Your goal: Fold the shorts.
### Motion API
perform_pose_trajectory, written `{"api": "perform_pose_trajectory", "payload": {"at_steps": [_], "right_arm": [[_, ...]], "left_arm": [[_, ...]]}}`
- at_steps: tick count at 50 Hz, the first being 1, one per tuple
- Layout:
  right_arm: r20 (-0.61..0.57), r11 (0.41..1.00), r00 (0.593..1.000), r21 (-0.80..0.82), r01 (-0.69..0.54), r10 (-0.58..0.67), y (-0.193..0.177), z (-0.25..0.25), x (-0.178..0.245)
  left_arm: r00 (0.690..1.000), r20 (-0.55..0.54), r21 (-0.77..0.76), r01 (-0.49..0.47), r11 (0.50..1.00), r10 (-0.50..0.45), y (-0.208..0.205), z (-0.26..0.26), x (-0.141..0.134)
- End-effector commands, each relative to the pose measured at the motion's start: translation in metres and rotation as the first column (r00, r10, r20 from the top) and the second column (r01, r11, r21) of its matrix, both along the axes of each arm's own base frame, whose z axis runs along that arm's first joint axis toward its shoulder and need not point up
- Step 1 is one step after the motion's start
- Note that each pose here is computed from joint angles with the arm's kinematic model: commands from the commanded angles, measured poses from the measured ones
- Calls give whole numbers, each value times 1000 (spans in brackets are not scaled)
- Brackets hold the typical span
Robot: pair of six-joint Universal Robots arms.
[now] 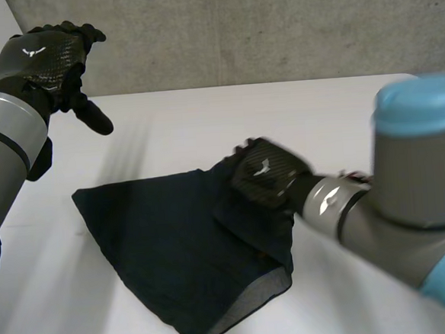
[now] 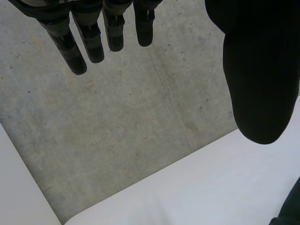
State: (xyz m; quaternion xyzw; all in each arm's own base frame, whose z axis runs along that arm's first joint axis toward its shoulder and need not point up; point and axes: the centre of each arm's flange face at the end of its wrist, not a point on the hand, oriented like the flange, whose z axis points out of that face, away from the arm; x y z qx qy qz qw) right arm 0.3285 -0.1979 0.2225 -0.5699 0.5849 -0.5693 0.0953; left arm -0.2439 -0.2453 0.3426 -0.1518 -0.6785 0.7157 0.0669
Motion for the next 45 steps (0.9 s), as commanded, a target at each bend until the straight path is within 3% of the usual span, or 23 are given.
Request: {"api": "perform_pose_trajectory", "payload": {"at_steps": [1, 8, 12, 16, 20, 21, 25, 29, 35, 39, 43, 45], "right_arm": [[98, 983, 994, -181, -19, 38, -15, -55, 33], [56, 963, 998, -269, 25, -10, -33, -66, 34], [101, 940, 987, -305, 154, -129, -73, -48, 17], [186, 891, 935, -294, 347, -303, -123, -29, -19], [257, 810, 851, -276, 518, -458, -165, -15, -55], [275, 768, 815, -280, 576, -511, -180, -10, -71], [282, 685, 741, -285, 671, -609, -210, -11, -108], [284, 653, 708, -273, 706, -646, -223, -15, -130], [314, 664, 700, -230, 712, -642, -218, -8, -130], [359, 675, 684, -174, 717, -635, -200, 21, -131], [306, 751, 743, -116, 650, -596, -160, 50, -115], [202, 809, 794, -17, 588, -573, -130, 46, -103]], "left_arm": [[1000, 7, 9, 1, 1000, -1, 0, -8, -1], [1000, 3, -3, 1, 1000, -1, -2, -8, -2], [1000, 0, -18, 1, 1000, -1, -4, -8, -3], [1000, 0, -18, 1, 1000, -1, -4, -8, -3], [1000, 0, -18, 1, 1000, -1, -4, -8, -3], [1000, 0, -18, 1, 1000, -1, -4, -8, -3], [1000, 1, -16, 2, 1000, -2, -4, -8, -3], [1000, 3, -14, 5, 1000, -5, -5, -10, -4], [1000, 25, 25, 13, 1000, -13, -11, -26, -8], [999, 42, 65, 15, 998, -18, -17, -41, -12], [997, 68, 79, 17, 997, -23, -26, -57, -16], [994, 103, 72, 21, 997, -29, -32, -67, -20]]}}
